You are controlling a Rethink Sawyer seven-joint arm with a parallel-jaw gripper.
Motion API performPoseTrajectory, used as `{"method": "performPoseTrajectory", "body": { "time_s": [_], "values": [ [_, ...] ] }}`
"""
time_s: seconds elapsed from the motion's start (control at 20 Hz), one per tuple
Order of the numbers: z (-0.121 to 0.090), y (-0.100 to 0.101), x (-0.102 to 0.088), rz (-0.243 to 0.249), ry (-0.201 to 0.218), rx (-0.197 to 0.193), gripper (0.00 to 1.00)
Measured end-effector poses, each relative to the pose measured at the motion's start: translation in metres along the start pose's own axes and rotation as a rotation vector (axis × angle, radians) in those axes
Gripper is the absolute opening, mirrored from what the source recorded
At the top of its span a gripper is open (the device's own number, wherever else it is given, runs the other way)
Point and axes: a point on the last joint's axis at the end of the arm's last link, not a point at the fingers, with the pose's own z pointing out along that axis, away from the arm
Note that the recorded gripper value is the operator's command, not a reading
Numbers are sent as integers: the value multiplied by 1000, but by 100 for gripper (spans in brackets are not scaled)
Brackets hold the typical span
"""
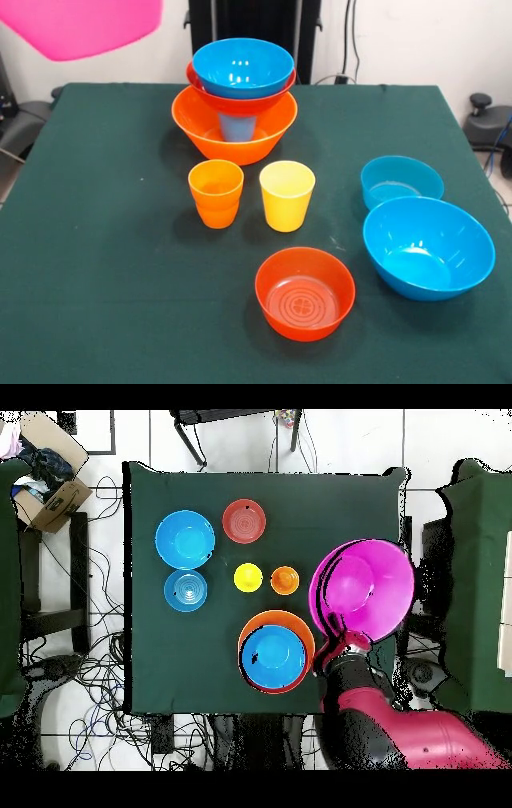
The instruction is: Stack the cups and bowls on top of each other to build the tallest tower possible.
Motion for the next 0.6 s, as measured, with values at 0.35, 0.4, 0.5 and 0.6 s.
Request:
{"method": "performPoseTrajectory", "body": {
  "time_s": [0.35, 0.4, 0.5, 0.6],
  "values": [
    [-6, 31, -15, 35, 50, -32, 0],
    [-7, 34, -15, 41, 59, -36, 0],
    [-11, 43, -14, 53, 81, -45, 0],
    [-13, 49, -12, 57, 95, -50, 0]
  ]
}}
